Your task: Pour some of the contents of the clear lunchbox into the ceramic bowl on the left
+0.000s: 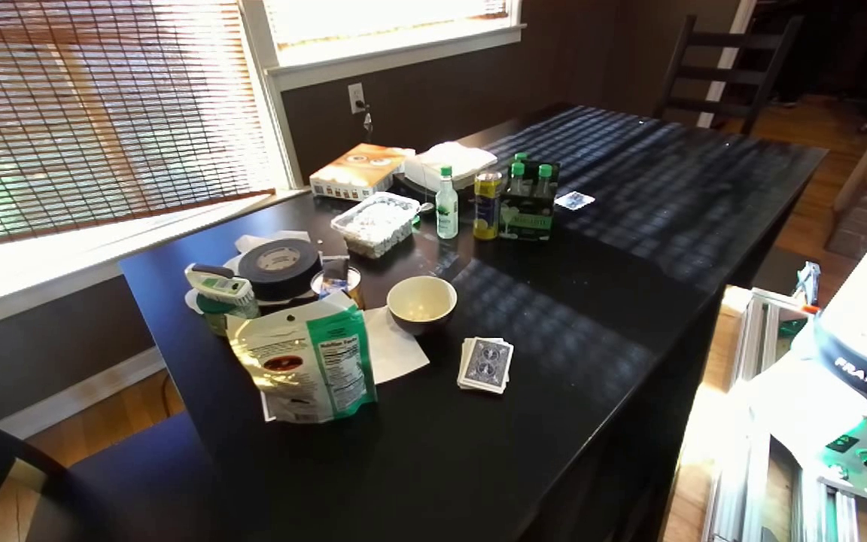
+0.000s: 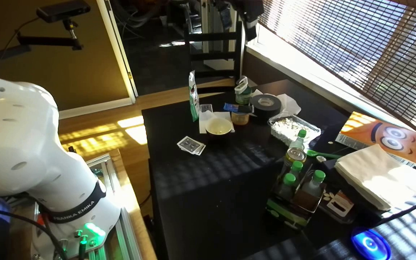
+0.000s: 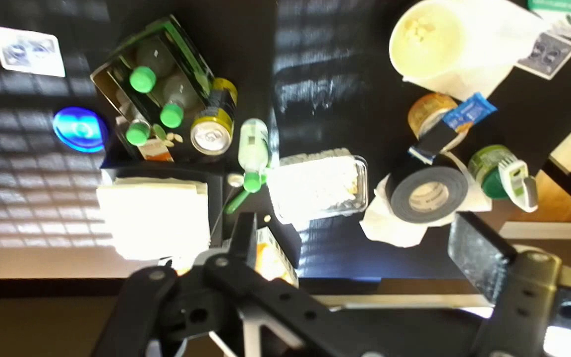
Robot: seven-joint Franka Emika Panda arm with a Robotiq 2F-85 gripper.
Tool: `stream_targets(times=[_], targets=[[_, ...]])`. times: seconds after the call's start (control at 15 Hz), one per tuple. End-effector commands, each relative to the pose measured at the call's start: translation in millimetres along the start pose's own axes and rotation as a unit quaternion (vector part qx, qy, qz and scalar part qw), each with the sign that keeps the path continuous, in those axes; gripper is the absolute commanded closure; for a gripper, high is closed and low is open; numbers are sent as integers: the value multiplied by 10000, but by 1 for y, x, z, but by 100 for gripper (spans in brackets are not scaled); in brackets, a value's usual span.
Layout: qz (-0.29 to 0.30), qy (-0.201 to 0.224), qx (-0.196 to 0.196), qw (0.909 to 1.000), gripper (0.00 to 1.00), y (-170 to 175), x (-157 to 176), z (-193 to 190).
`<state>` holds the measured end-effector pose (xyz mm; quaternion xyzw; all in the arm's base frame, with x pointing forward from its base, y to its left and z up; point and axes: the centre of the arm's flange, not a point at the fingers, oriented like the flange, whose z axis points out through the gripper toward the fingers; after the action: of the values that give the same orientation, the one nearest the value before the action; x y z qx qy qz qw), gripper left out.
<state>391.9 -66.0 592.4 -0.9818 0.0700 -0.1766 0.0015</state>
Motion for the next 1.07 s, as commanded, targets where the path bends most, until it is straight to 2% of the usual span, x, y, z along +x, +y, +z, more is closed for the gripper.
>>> stream_targets(times=[0.0,0.13,0.27,0.33,0.47,0.93,1.0], targets=[[70,318,244,9992,0,11,76,36],[69,670,-41,9977,0,21,107,62],[141,603,-100,9980,0,24,125,79],[146,594,-43,9981,0,19,89,69],[149,501,-76,9986,0,20,96,85],[146,614,-62,9980,0,19,95,71],[411,584,-202,9972,0,23,105,82]])
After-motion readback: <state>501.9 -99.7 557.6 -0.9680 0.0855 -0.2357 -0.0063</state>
